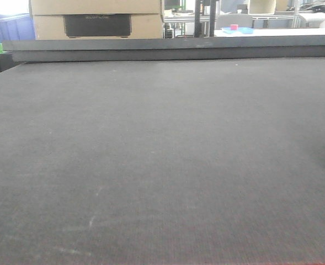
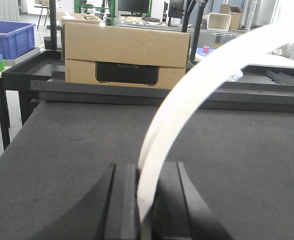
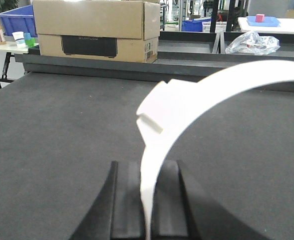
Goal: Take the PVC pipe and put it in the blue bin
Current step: 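Drive the base away from the table holding both pipe pieces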
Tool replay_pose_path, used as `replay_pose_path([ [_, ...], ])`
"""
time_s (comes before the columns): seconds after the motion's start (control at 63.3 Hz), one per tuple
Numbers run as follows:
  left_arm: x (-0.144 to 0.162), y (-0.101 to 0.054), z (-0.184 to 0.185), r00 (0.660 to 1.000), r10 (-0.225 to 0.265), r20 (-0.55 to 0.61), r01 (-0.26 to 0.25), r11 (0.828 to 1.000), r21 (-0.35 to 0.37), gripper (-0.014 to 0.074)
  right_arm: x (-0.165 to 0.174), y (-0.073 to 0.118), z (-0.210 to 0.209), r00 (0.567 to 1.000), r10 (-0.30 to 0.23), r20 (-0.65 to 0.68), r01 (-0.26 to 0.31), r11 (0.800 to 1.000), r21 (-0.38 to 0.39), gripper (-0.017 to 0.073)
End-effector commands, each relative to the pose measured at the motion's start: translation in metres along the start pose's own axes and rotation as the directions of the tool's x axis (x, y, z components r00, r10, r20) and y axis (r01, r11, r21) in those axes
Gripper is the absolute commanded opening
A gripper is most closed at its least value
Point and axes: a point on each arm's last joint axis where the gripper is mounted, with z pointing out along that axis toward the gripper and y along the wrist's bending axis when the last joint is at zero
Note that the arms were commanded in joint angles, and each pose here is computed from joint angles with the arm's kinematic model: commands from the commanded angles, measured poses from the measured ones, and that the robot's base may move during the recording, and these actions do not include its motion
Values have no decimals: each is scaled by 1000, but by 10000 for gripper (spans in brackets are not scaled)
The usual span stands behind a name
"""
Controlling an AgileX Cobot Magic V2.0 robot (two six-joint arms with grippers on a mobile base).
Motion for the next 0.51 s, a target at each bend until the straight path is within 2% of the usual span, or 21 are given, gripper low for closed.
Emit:
replay_pose_path([
  [0.0,-4,0,-2,999,-5,40,5,1000,4,-111,-2,0,-1,1000,-20,23,20,1000,0,-169],
  [0.49,-5,0,-3,999,-5,44,5,1000,5,-111,-2,0,-1,1000,-20,23,20,1000,0,-169],
])
